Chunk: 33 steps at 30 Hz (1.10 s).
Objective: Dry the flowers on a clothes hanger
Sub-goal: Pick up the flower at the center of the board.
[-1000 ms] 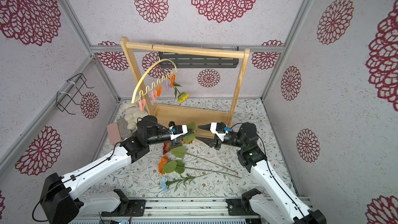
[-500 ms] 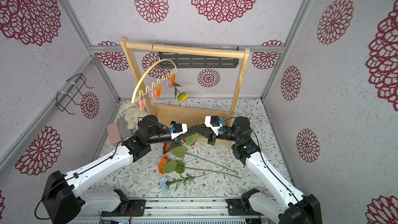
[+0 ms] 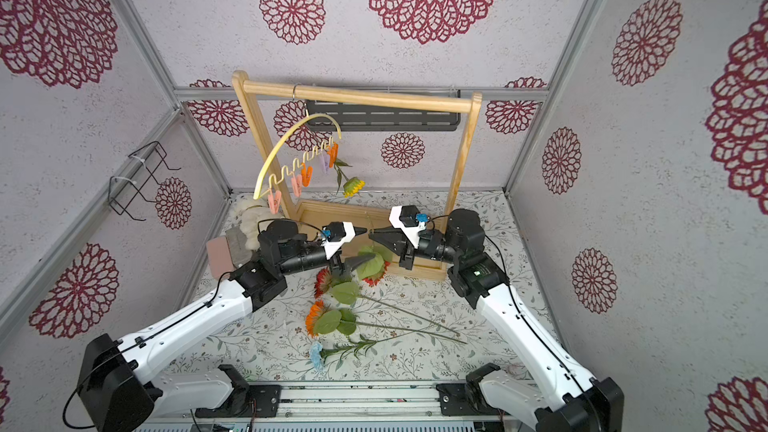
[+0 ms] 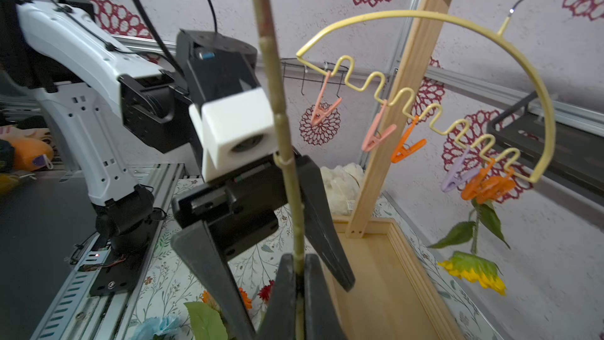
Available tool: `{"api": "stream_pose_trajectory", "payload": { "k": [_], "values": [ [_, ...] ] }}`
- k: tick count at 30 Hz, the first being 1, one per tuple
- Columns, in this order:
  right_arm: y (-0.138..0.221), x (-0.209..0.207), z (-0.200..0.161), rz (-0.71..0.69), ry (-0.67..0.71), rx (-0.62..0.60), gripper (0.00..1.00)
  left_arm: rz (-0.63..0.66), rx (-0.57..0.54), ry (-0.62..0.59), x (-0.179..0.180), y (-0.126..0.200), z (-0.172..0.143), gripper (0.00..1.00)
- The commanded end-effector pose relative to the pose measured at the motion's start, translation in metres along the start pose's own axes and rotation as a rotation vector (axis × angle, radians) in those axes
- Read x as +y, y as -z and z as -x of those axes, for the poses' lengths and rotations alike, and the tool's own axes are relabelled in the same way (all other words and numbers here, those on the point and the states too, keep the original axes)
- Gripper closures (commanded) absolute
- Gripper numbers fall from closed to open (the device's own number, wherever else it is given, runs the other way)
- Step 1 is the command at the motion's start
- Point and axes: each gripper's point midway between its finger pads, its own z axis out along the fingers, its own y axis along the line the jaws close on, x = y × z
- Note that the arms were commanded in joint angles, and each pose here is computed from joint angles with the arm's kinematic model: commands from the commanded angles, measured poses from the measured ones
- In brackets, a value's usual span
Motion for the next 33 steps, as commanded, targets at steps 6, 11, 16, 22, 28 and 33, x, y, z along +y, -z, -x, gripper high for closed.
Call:
{"api": "stream_pose_trajectory", "payload": {
  "k": [6, 11, 16, 22, 28, 33],
  "values": [
    [0.009, -0.052, -0.009, -0.359, -0.064, 0.113, 1.00, 0.132, 0.059, 0.339, 0.034, -0.007, 0.002, 0.40],
    [0.008, -0.063, -0.006, -0.463, -0.103, 0.079, 1.00, 0.120, 0.097, 0.469, 0.038, -0.030, -0.011, 0.50],
    [0.004, -0.069, -0.010, -0.526, -0.141, 0.081, 1.00, 0.143, 0.156, 0.536, 0.038, -0.051, -0.020, 0.57],
    [0.001, -0.069, -0.013, -0.546, -0.153, 0.088, 1.00, 0.161, 0.115, 0.547, 0.040, -0.059, -0.016, 0.65],
    [0.002, -0.071, -0.018, -0.568, -0.166, 0.101, 1.00, 0.076, 0.092, 0.538, 0.028, -0.066, -0.008, 0.59],
    [0.005, -0.074, -0.018, -0.591, -0.167, 0.102, 1.00, 0.055, 0.087, 0.515, 0.022, -0.055, -0.008, 0.51]
  ]
}}
